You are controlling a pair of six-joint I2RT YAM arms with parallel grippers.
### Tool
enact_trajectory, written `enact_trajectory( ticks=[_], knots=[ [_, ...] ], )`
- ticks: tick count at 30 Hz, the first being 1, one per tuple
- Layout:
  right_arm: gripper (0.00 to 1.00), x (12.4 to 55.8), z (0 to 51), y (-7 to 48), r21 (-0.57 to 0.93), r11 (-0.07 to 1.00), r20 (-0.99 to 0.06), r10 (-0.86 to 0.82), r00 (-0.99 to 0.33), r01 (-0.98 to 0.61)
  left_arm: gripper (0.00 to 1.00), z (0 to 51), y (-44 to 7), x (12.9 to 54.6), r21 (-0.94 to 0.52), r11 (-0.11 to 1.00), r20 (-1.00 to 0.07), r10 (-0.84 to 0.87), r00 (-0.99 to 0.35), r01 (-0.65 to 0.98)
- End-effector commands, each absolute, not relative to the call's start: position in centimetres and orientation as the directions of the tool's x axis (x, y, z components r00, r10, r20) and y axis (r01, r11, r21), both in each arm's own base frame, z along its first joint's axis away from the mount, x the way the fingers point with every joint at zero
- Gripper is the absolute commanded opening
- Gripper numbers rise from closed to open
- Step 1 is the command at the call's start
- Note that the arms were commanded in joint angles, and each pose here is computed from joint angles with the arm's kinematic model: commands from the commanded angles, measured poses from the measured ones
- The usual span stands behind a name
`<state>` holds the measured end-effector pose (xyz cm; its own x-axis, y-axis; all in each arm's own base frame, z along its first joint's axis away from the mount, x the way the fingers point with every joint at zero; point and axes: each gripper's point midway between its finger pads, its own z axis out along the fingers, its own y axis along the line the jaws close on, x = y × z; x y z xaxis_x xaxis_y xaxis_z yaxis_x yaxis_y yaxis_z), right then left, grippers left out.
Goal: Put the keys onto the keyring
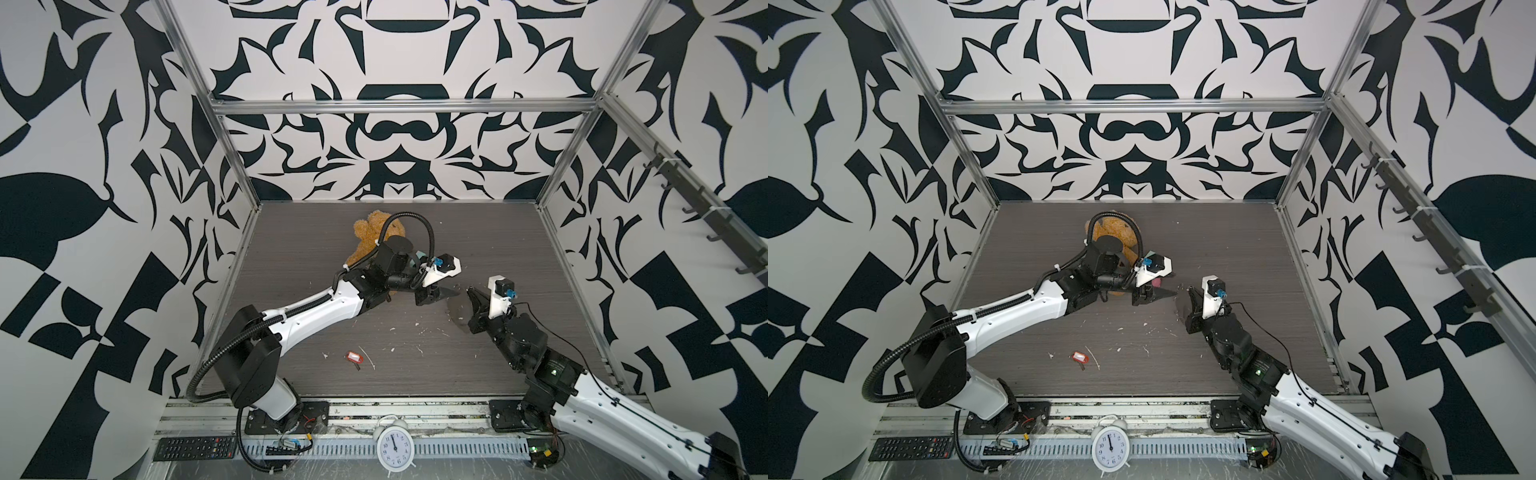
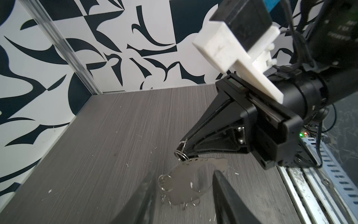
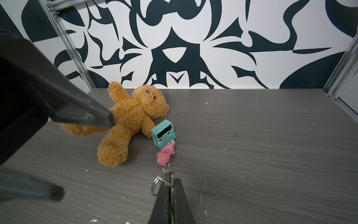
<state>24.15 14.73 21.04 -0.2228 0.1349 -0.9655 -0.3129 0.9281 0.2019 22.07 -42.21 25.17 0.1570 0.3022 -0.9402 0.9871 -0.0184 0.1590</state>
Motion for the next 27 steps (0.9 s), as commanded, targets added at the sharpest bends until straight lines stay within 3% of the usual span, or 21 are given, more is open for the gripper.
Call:
enact_trajectory(
  ticks=[1, 19, 27],
  knots=[
    [0.0, 24.1, 24.1, 15.0, 0.265, 0.9, -0.962, 0.224, -0.153, -0.346, 0.48, 24.3, -42.7, 21.6, 0.168, -0.061, -0.922, 0.342, 0.179, 0.984],
    [0.0, 24.0, 24.3, 15.4, 0.273, 0.888, -0.961, 0.235, -0.145, -0.37, 0.39, 22.4, -45.6, 22.9, 0.112, -0.036, -0.889, 0.444, 0.117, 0.993],
    [0.0, 23.9, 24.5, 15.4, 0.272, 0.888, -0.962, 0.237, -0.139, -0.372, 0.28, 22.3, -45.6, 23.4, 0.123, -0.014, -0.881, 0.459, 0.115, 0.992]
  ],
)
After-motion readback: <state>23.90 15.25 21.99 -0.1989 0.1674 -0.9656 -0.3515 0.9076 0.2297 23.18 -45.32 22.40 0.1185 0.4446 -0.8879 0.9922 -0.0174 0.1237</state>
